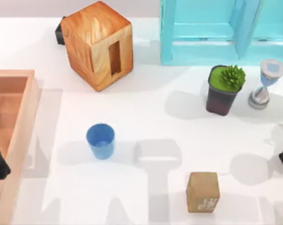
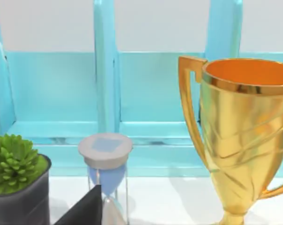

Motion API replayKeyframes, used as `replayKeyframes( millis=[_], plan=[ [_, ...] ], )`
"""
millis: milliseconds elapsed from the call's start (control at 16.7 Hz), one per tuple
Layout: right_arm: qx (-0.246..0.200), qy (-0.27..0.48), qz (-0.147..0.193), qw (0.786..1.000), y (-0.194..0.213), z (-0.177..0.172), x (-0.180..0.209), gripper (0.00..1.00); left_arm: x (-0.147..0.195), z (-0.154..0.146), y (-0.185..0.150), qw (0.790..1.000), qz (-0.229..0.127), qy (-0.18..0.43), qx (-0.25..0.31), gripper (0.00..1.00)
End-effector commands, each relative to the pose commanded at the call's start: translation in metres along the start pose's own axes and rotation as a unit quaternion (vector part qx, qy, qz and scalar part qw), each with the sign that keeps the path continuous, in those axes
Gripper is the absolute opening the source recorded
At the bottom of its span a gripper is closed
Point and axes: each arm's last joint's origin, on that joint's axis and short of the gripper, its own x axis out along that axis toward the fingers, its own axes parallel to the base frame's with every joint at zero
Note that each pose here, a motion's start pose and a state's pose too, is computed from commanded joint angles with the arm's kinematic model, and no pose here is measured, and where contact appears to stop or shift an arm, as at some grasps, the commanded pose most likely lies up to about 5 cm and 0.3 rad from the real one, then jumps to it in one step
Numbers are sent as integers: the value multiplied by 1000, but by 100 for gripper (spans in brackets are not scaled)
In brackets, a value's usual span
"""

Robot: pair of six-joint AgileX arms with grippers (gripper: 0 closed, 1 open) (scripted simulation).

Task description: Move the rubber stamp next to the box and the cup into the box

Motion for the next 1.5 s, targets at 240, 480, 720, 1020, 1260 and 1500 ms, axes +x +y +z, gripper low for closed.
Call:
replayKeyframes(
  millis=[240, 480, 720, 1020, 1260, 1500],
  plan=[
    [0, 0, 0, 1000, 0, 0, 0, 100, 0, 5, 0, 1000, 0, 12, -11, 100],
    [0, 0, 0, 1000, 0, 0, 0, 100, 6, 33, -4, 994, 0, 83, -70, 100],
    [0, 0, 0, 1000, 0, 0, 0, 100, 35, 72, -15, 965, 8, 219, -144, 100],
    [0, 0, 0, 1000, 0, 0, 0, 100, 112, 90, -60, 878, 44, 442, -178, 100],
    [0, 0, 0, 1000, 0, 0, 0, 100, 165, 73, -131, 797, 77, 582, -142, 100],
    [0, 0, 0, 1000, 0, 0, 0, 100, 178, 57, -217, 746, 82, 655, -87, 100]
  ],
)
